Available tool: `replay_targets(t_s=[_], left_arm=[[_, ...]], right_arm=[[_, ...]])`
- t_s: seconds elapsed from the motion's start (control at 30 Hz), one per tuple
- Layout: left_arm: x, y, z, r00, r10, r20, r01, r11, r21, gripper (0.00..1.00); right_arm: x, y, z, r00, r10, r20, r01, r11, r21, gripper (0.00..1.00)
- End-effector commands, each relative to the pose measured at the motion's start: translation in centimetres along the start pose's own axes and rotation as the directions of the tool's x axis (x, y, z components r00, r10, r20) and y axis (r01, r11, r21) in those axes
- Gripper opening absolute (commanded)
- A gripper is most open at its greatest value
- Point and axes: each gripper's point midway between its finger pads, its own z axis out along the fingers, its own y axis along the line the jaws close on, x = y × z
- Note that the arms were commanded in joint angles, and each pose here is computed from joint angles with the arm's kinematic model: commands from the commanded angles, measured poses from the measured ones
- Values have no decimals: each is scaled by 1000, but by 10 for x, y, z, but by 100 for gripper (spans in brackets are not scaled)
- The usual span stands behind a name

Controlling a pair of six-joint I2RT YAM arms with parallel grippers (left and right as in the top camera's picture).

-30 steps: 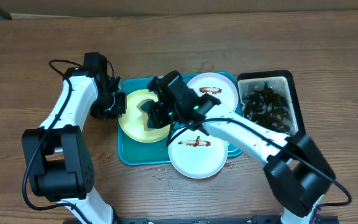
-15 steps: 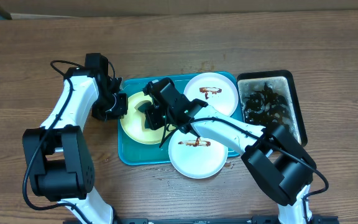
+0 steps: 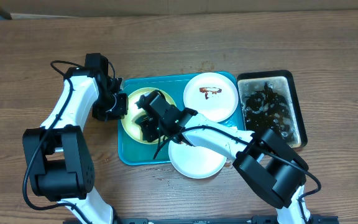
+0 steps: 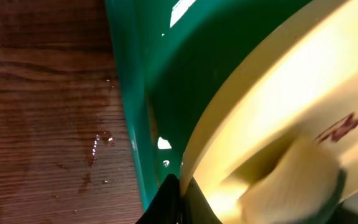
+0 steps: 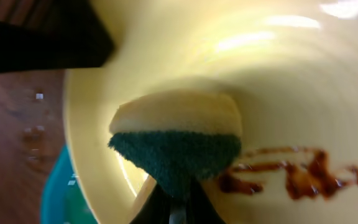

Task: Clean dirty plates on tray and stack at the side
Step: 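Scrub the yellow plate with the sponge while the left gripper holds it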

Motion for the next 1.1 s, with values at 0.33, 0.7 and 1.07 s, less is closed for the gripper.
replay_targets(t_s=[0.33,0.7,1.07], left_arm=[[7,-9,-10,1000,14,-17,-14,999,29,4],[13,-10,-11,999,13,-41,-12,1000,29,4],[13,-10,-11,999,15,-43,-14,999,30,4]], right_arm=[[-20,-61,-7,992,93,81,-109,970,219,4],[-78,-75,-33,961,42,273,-138,929,342,4],[-46,-63,-23,994,-79,76,54,955,292,4]])
